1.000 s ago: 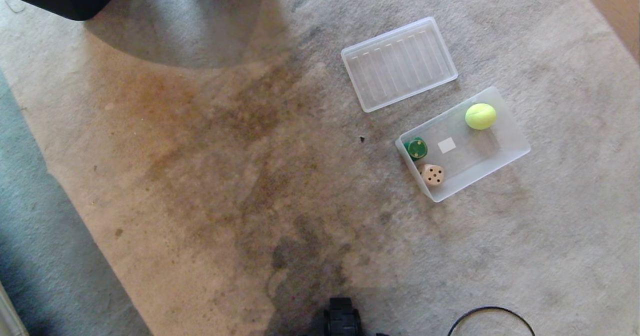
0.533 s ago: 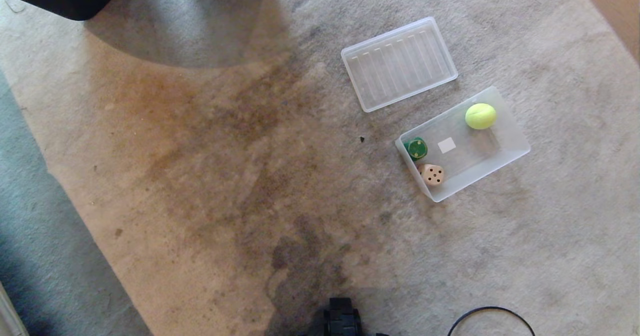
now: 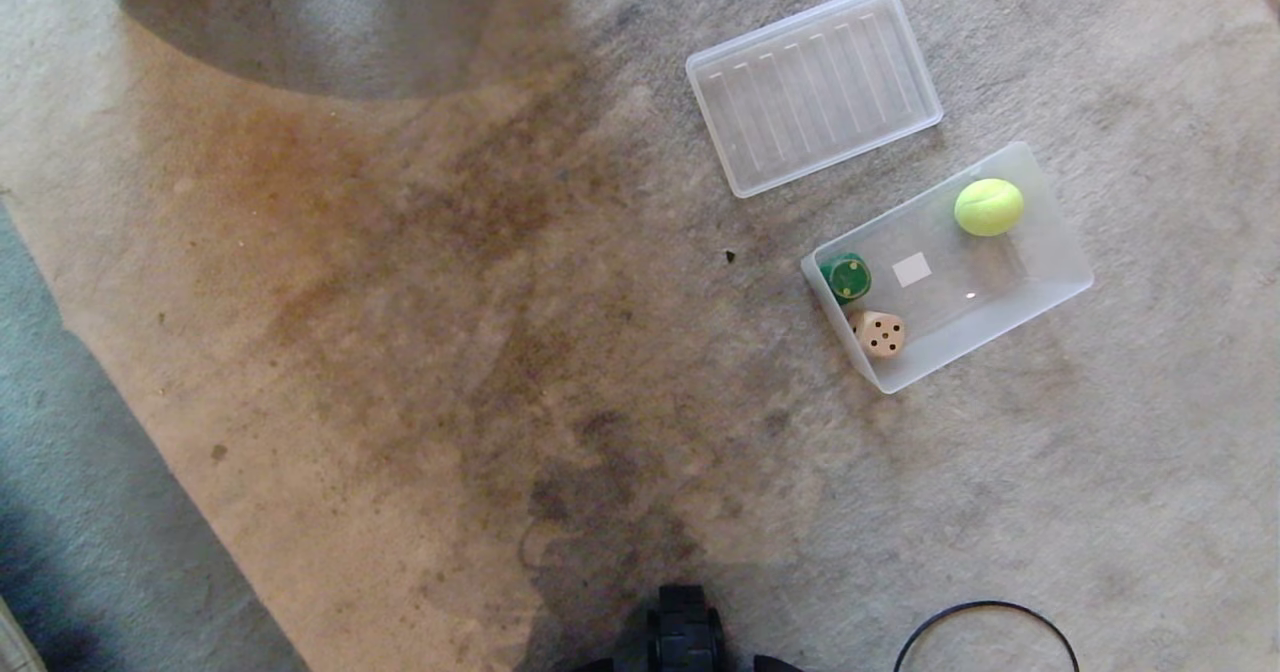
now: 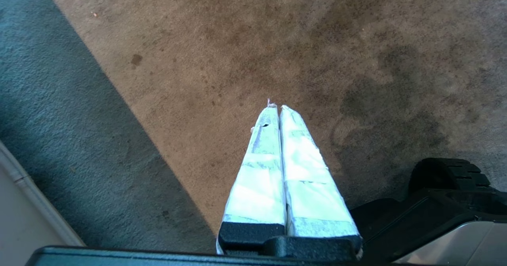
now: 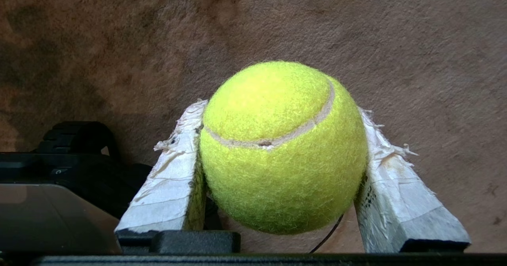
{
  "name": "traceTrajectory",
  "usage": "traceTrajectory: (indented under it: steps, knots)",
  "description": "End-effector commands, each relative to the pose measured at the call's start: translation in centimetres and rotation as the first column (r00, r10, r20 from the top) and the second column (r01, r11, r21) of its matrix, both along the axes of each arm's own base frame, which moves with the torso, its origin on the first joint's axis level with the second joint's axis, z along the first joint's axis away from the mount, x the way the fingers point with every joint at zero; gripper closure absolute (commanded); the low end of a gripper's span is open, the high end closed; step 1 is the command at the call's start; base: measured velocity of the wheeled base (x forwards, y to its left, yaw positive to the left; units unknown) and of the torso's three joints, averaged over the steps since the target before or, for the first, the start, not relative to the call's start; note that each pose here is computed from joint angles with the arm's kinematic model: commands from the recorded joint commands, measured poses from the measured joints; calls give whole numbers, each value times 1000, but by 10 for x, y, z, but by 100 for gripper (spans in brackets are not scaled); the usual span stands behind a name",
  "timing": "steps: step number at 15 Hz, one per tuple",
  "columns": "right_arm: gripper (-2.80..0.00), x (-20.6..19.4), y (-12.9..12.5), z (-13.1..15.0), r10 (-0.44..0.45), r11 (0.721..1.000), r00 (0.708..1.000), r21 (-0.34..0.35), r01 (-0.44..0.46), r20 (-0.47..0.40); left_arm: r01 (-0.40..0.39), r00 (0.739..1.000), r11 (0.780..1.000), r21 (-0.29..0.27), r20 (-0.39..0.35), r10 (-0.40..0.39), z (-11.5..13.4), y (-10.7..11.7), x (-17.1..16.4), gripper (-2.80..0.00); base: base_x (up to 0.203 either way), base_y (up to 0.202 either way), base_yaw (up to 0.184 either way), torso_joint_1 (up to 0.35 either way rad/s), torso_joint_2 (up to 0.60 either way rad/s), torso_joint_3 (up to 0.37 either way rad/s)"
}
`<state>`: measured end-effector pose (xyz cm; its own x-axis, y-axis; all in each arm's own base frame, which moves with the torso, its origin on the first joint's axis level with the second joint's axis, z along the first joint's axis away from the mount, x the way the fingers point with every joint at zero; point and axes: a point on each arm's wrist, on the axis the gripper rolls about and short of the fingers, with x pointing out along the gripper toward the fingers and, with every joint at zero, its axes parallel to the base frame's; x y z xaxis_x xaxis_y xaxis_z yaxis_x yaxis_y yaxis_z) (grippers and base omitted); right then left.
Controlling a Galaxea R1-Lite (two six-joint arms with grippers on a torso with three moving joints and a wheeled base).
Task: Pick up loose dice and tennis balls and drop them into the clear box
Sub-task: Put the ball in the box
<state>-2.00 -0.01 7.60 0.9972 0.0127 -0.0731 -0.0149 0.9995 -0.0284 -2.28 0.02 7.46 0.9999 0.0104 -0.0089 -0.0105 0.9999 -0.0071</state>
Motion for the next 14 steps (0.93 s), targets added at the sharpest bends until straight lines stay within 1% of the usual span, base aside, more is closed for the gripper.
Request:
traceTrajectory:
  steps: [1,14]
  knots:
    - [0,0,0,0,1,1000,1000,0,-1,-2,0,1000,1000,0,0,0,0,0,0,0,0,0,0,3,-2,-33]
    - [0,0,0,1,-5,1000,1000,2,5,3,0,1000,1000,0,1,0,0,0,0,0,0,0,0,1,1,-5]
